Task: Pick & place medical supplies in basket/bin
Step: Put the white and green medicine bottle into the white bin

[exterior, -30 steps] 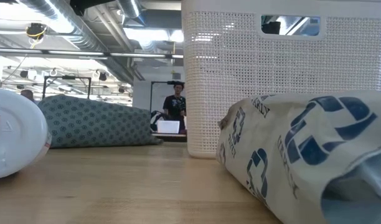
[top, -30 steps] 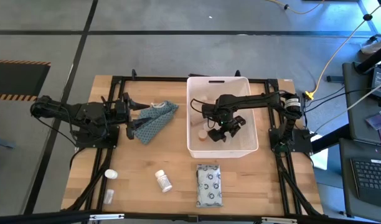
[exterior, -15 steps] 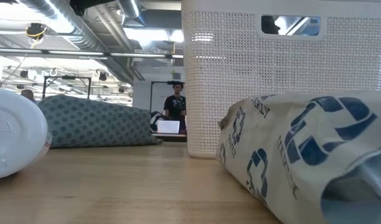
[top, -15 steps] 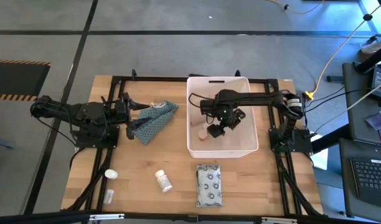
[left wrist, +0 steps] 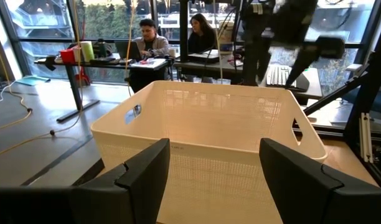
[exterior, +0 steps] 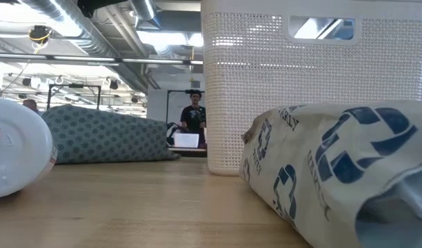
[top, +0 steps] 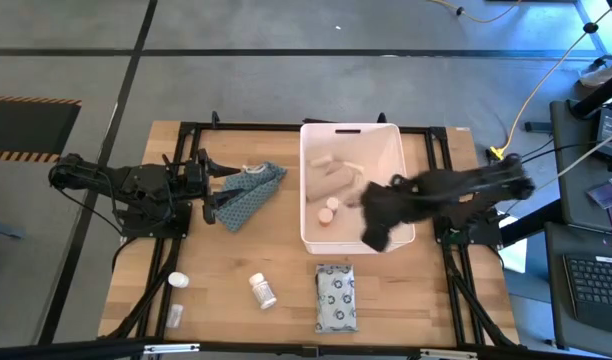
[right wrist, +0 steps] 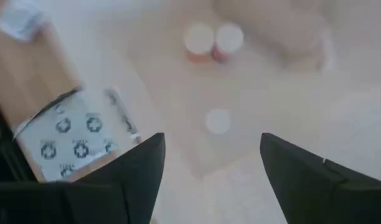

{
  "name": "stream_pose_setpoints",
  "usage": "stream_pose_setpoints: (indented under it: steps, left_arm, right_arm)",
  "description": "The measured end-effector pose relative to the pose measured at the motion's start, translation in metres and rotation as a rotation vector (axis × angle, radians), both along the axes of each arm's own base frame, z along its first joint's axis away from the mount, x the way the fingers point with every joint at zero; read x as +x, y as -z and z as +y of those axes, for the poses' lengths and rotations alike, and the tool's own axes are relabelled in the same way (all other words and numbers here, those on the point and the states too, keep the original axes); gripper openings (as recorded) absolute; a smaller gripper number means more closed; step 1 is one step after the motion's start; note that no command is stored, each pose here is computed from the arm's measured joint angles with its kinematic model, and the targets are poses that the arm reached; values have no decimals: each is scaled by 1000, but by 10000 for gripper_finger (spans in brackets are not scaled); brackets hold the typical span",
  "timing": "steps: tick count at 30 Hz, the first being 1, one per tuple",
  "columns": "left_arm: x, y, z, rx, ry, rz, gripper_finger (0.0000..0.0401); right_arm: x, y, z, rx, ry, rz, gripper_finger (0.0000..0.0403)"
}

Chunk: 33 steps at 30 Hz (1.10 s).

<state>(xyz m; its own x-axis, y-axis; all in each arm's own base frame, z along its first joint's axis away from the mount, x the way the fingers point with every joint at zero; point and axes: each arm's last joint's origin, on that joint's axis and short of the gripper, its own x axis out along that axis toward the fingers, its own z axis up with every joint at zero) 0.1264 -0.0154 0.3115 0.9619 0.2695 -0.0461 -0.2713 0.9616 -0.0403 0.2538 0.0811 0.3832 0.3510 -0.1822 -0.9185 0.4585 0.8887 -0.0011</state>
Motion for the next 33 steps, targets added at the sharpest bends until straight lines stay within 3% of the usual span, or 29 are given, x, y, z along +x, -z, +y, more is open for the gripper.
stream_pose_setpoints:
  steps: [2, 5, 8, 12, 16, 24, 33]
  left_arm:
    - [0, 0, 0, 0, 0, 0, 242]
    - [0, 0, 0, 0, 1, 0, 242]
    - [0, 0, 0, -1, 0, -1, 242]
    - [0, 0, -1, -5, 41, 0, 242]
    - [1, 0, -3, -9, 119, 0, 242]
    - [1, 0, -6, -13, 216, 2, 242]
    - [5, 2, -7, -60, 221, 14, 242]
  right_arm:
    - [-23, -13, 9, -42, -102, -32, 264]
    - [-52, -24, 23, 11, -42, -130, 264]
    - [-74, -20, 37, -48, -93, -195, 264]
    - [-98, 1, 49, -76, -82, -288, 264]
    - [-119, 26, 62, 51, -123, -370, 264]
    - [-153, 45, 88, 272, -445, -669, 264]
    - [-169, 119, 85, 212, -474, -715, 264]
